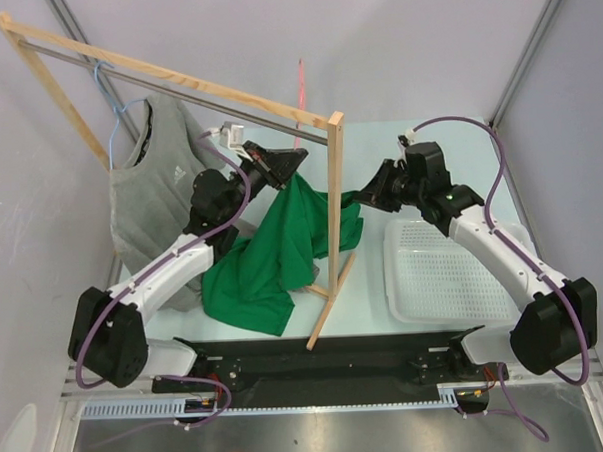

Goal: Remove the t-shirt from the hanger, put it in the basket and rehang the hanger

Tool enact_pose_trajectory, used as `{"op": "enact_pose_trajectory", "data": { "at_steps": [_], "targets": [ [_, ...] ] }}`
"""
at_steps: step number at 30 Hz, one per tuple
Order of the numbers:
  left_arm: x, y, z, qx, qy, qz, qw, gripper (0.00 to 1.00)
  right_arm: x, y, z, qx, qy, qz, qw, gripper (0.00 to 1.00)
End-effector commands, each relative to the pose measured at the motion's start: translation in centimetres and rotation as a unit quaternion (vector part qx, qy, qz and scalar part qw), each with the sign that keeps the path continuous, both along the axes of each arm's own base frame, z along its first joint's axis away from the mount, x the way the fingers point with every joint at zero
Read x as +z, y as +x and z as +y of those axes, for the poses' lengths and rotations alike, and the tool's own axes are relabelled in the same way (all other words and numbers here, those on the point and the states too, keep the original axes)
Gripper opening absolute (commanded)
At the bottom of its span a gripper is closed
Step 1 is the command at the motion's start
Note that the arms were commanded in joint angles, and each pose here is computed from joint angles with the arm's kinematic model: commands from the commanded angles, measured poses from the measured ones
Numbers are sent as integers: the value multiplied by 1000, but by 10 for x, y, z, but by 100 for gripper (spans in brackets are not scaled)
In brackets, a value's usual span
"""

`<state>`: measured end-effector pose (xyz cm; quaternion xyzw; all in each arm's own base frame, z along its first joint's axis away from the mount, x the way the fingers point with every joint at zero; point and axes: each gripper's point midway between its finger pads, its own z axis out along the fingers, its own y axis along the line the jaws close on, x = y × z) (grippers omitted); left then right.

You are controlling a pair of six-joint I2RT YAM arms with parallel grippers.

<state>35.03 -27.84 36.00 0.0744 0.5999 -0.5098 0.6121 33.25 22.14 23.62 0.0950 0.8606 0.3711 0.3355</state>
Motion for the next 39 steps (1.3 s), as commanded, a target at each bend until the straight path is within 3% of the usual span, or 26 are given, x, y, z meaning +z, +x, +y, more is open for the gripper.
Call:
{"op": "enact_pose_trajectory", "data": {
  "at_steps": [1, 4, 7, 9, 13, 18, 22, 29, 33, 39],
  "targets": [
    [60, 4, 3, 1, -13, -110, 994, 1, 16, 12, -4, -10, -12, -28, 999, 32],
    [67, 0, -4, -25, -2, -152, 988, 1, 11, 13, -8, -16, -18, -19, 1000, 59],
    [67, 4, -12, -63, 12, -158, 985, 6, 13, 11, -10, -17, -21, -19, 999, 69],
    [65, 16, -8, -63, 8, -116, 991, 3, 16, 9, -13, -20, -24, -23, 999, 76],
    [63, 14, -4, -58, -9, -95, 994, 0, 22, 5, -14, -14, -22, -29, 999, 76],
    [89, -2, 14, -29, -65, -182, 981, 0, 23, 2, -20, -20, -18, -31, 999, 76],
    [104, 9, 10, -39, -87, -206, 974, 0, 24, -6, -23, -19, -10, -34, 999, 76],
    [102, 29, -15, -94, -63, -213, 971, 0, 24, -9, -38, -29, -11, -36, 999, 76],
    [65, 55, -14, -65, -20, -84, 994, 0, 22, -10, -42, -31, -11, -34, 999, 76],
    [4, 42, -7, -69, 35, 83, 994, 0, 21, -16, -42, -25, -6, -37, 999, 76]
  ]
}}
